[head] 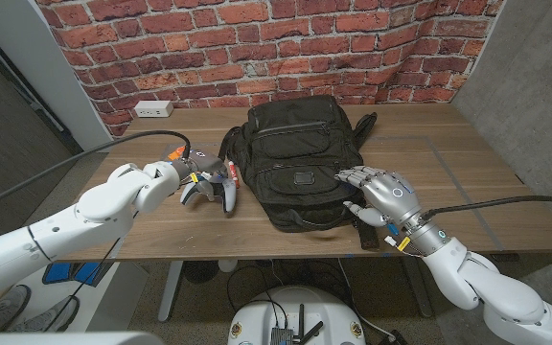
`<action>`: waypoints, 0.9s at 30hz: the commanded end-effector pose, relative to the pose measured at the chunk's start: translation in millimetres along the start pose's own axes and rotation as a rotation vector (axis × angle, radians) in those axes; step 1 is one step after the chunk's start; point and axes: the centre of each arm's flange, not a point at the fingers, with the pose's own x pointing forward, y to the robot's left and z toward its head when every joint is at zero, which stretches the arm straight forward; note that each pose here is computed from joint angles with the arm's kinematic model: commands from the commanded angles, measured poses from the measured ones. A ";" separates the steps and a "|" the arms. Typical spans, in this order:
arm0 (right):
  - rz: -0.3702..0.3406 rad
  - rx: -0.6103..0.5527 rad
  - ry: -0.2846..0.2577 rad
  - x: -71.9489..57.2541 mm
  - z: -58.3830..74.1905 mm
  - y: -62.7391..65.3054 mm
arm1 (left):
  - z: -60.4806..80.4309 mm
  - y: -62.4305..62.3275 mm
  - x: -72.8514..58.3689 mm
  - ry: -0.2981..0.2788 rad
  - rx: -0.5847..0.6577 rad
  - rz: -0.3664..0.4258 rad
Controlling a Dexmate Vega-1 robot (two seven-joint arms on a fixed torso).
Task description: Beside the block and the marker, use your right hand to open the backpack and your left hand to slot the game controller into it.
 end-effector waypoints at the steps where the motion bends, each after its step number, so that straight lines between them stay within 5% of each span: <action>1: -0.015 -0.041 0.000 4.1 1.5 2.5 | 1.5 -2.2 1.2 0.005 -0.012 0.004; 27: -0.061 -0.038 0.009 6.0 -0.5 3.8 | 9.1 -7.3 2.1 0.008 -0.030 -0.001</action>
